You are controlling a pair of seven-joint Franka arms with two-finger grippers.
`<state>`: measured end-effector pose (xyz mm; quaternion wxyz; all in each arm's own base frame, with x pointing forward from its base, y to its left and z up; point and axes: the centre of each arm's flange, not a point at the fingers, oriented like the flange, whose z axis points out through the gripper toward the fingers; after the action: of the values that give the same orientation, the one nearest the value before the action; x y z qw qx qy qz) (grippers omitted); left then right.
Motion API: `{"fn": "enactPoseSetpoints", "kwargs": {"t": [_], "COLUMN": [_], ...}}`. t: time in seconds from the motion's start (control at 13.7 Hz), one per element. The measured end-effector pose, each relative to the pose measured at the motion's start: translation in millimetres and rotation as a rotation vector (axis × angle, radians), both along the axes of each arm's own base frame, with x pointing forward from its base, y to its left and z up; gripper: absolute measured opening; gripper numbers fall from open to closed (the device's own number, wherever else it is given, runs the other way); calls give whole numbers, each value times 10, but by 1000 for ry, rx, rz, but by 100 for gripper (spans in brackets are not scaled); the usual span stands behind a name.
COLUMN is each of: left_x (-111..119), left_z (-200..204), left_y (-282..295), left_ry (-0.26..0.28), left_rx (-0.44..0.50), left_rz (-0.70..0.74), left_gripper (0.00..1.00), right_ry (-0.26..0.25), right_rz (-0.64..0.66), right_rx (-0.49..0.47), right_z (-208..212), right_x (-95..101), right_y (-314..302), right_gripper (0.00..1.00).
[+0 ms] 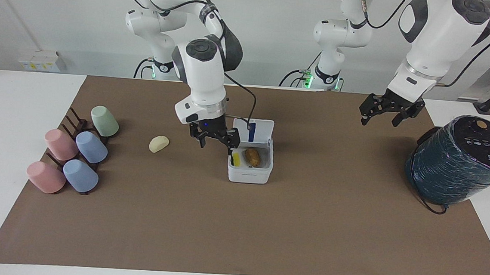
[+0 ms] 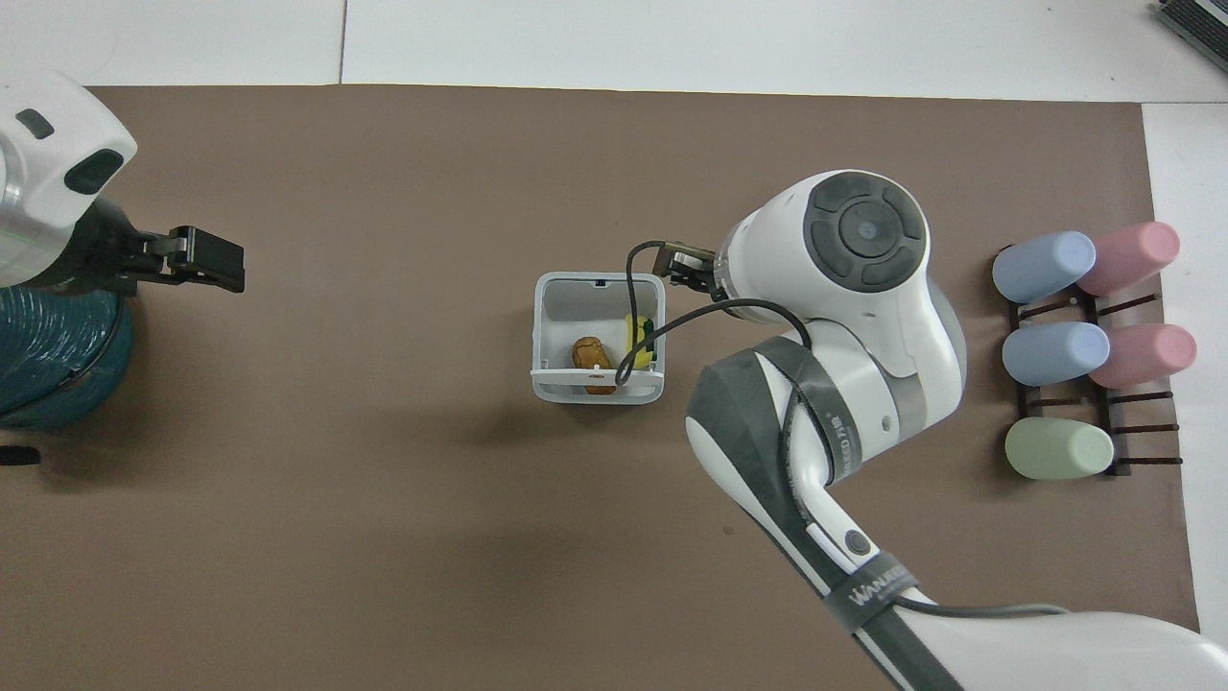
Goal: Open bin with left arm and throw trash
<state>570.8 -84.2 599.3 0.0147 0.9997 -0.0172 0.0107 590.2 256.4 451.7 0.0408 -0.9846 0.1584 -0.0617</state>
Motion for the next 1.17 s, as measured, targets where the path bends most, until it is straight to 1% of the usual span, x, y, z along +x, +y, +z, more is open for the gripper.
{"fn": "enactPoseSetpoints", "kwargs": {"t": [0.15,0.29,0.36,0.51,0.8,1.02,1.17], "left_x": [-15,-24,-26,-27,-29,-31,-31], "left_z": [19,34,33,27,28,28,29], "left_y": [7,25,31,34,30,14,9], "left_ry": [-4,-6,-6,-5,-5,-5,-6], "left_rx": [0,0,0,0,0,0,0], "left_rz": [1,4,5,5,5,2,1], "left_gripper": [100,100,100,100,100,100,100], "right_ry": [34,85,100,92,71,102,116], "right_rz": [14,-1,-12,-5,31,66,98], "right_rx": [-25,-47,-53,-54,-56,-66,-71], "right_z": [-104,-307,-417,-652,-1094,-1408,-1485], "right_x": [-140,-321,-402,-537,-697,-863,-894], "right_y": [-329,-660,-801,-1061,-1439,-1728,-1949], "right_gripper": [100,100,100,100,100,100,100]}}
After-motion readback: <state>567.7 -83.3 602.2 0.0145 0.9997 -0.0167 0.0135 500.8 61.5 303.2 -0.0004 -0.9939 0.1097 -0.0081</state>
